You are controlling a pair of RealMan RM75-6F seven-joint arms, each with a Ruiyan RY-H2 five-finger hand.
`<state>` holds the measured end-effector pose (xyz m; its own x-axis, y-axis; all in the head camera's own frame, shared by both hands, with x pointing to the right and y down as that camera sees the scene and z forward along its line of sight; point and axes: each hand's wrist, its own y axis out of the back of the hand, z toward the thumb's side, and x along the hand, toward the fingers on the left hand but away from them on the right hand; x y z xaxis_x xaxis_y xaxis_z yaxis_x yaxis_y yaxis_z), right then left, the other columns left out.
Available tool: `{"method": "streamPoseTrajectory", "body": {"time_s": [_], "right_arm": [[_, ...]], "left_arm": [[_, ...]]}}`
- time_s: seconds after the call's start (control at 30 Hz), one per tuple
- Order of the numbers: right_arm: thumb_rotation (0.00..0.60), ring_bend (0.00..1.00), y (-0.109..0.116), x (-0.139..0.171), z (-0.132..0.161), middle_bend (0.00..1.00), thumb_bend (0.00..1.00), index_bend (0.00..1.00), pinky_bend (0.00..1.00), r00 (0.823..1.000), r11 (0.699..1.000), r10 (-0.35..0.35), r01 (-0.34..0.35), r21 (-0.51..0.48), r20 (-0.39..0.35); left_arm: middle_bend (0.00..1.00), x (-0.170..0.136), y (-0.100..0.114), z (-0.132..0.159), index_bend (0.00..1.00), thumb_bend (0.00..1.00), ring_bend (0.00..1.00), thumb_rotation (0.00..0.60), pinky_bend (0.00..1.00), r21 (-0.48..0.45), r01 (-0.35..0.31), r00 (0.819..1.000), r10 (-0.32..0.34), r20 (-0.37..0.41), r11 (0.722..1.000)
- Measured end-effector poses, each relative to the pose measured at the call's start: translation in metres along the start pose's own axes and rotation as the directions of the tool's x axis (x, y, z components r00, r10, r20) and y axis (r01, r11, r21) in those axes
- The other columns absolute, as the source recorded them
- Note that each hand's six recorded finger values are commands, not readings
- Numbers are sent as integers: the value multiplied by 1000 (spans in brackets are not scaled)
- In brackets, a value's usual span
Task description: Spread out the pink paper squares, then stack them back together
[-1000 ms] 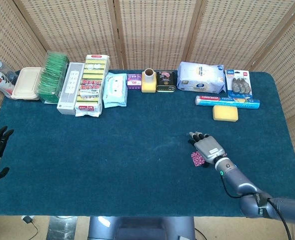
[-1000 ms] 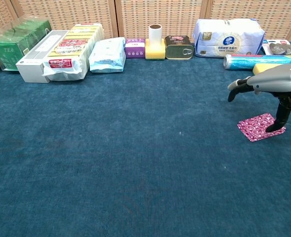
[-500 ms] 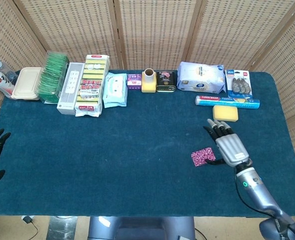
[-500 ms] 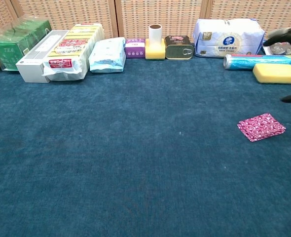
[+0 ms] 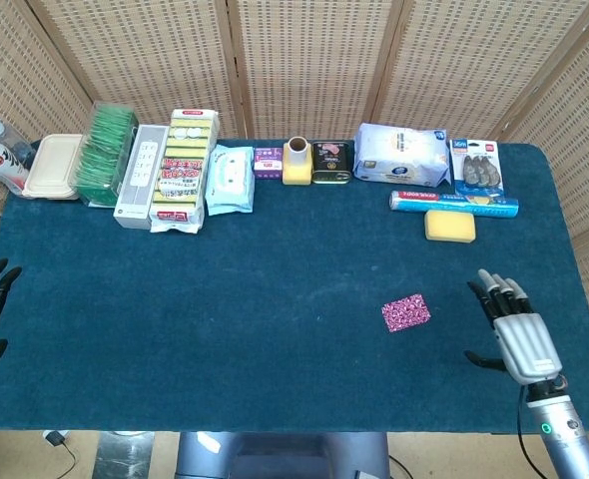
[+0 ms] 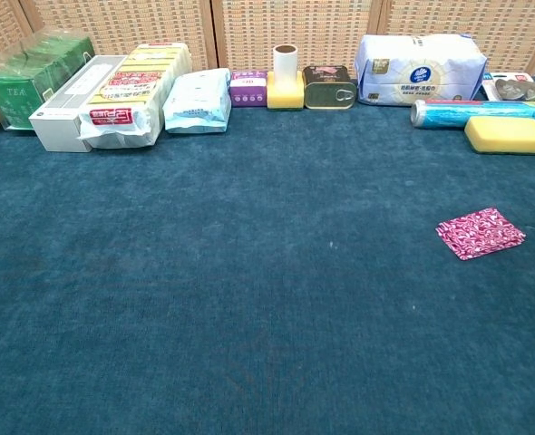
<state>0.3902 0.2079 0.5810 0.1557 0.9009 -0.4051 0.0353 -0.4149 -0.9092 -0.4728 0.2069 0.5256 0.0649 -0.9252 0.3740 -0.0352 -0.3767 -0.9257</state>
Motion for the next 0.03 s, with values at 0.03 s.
{"method": "streamPoseTrajectory", "body": {"time_s": [0.03], "right_arm": [[544,0,3,1,-4,0,0,86,0,1000,1000,-25,25,7,13]], "left_arm": [[0,0,0,0,0,94,0,600,78,0,2,1000,-2,-1,1000]]}}
